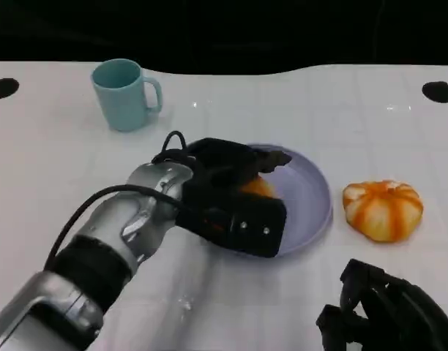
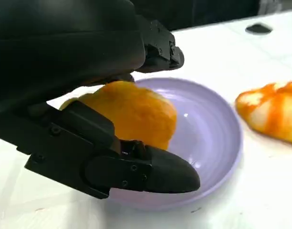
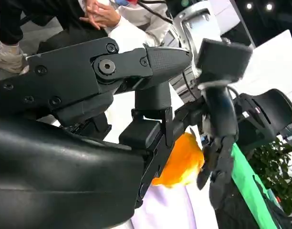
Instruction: Grasp the bread from the table and place it into the plate.
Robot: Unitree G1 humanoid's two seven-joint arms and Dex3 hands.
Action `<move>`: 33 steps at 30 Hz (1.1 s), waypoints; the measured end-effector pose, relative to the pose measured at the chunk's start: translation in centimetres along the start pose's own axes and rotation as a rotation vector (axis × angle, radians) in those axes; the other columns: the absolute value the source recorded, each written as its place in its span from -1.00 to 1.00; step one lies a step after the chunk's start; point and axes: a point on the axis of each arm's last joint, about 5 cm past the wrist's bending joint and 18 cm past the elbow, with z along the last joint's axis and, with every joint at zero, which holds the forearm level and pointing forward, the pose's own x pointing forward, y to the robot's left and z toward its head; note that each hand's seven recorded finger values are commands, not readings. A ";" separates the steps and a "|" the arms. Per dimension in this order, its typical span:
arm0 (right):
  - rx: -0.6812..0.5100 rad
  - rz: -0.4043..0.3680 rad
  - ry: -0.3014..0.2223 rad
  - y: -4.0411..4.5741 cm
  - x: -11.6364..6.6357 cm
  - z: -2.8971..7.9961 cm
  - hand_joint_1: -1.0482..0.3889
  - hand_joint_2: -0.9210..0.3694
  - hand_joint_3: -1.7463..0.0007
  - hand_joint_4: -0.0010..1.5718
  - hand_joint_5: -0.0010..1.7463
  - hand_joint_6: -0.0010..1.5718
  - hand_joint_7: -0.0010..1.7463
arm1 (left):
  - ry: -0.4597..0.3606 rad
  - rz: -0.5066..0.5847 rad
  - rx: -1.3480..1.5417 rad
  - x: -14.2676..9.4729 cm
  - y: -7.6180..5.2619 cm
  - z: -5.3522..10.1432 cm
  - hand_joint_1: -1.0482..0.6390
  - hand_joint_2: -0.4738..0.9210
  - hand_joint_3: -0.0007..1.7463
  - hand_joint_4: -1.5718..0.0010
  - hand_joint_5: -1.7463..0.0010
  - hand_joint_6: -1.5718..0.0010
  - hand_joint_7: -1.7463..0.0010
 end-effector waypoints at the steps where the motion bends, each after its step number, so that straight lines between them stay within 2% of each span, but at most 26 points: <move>1: 0.000 0.000 0.000 0.00 0.0 0.0 -0.58 -1.00 0.75 0.09 0.90 -0.03 0.64 | -0.005 0.016 -0.006 -0.3 -0.1 -0.1 -0.94 1.00 -0.54 0.91 0.86 0.94 1.00; 8: -0.001 0.001 -0.001 0.00 0.0 0.0 -0.59 -1.00 0.76 0.10 0.88 -0.01 0.63 | -0.042 0.133 -0.078 -2.7 0.1 -0.7 -0.88 1.00 -0.62 0.91 0.82 0.91 0.98; 14: 0.000 0.000 -0.001 0.02 0.0 0.0 -0.58 -1.00 0.75 0.11 0.89 -0.01 0.63 | -0.093 0.276 -0.191 -4.9 -0.4 -1.2 -0.71 1.00 -0.75 0.74 0.64 0.72 0.91; 19: -0.003 -0.001 -0.001 0.03 0.0 0.0 -0.58 -1.00 0.74 0.11 0.89 -0.02 0.63 | -0.154 0.397 -0.424 -6.6 -1.8 -1.8 -0.49 1.00 -0.78 0.64 0.02 0.26 0.81; 21: -0.002 0.000 -0.002 0.04 0.0 0.0 -0.58 -1.00 0.75 0.11 0.90 -0.02 0.63 | -0.173 0.430 -0.538 -7.3 -2.4 -2.0 -0.43 1.00 -0.79 0.56 -0.08 0.13 0.77; 22: -0.001 0.000 -0.001 0.05 0.1 0.0 -0.58 -1.00 0.75 0.11 0.90 -0.01 0.63 | -0.186 0.444 -0.595 -7.6 -2.6 -2.1 -0.42 1.00 -0.78 0.46 -0.24 0.04 0.72; 24: 0.001 -0.001 -0.001 0.05 0.0 0.0 -0.58 -1.00 0.75 0.11 0.90 -0.01 0.63 | -0.217 0.473 -0.728 -8.2 -3.3 -2.2 -0.42 1.00 -0.76 0.40 -0.39 -0.02 0.68; 25: 0.001 -0.001 -0.001 0.05 0.0 -0.1 -0.58 -1.00 0.75 0.11 0.90 -0.01 0.63 | -0.229 0.484 -0.780 -8.4 -3.7 -2.3 -0.43 1.00 -0.72 0.36 -0.56 0.05 0.43; 27: 0.001 0.000 -0.002 0.06 0.1 0.0 -0.58 -1.00 0.75 0.10 0.90 -0.01 0.63 | -0.259 0.505 -0.891 -8.9 -4.5 -2.3 -0.44 1.00 -0.68 0.35 -0.69 0.23 0.01; 28: 0.001 0.000 -0.002 0.06 0.1 0.0 -0.58 -1.00 0.76 0.11 0.90 -0.01 0.63 | -0.272 0.512 -0.938 -9.1 -4.9 -2.3 -0.47 1.00 -0.67 0.37 -0.81 0.34 -0.28; 31: 0.002 -0.005 0.000 0.08 0.1 0.0 -0.59 -1.00 0.76 0.12 0.89 0.00 0.63 | -0.282 0.532 -1.037 -9.8 -5.8 -2.0 -0.48 1.00 -0.68 0.37 -0.97 0.48 -0.75; 33: 0.002 -0.006 0.001 0.14 0.1 0.0 -0.59 -1.00 0.76 0.12 0.89 0.01 0.63 | -0.272 0.545 -1.106 -10.3 -6.3 -1.7 -0.50 1.00 -0.66 0.34 -0.99 0.52 -0.92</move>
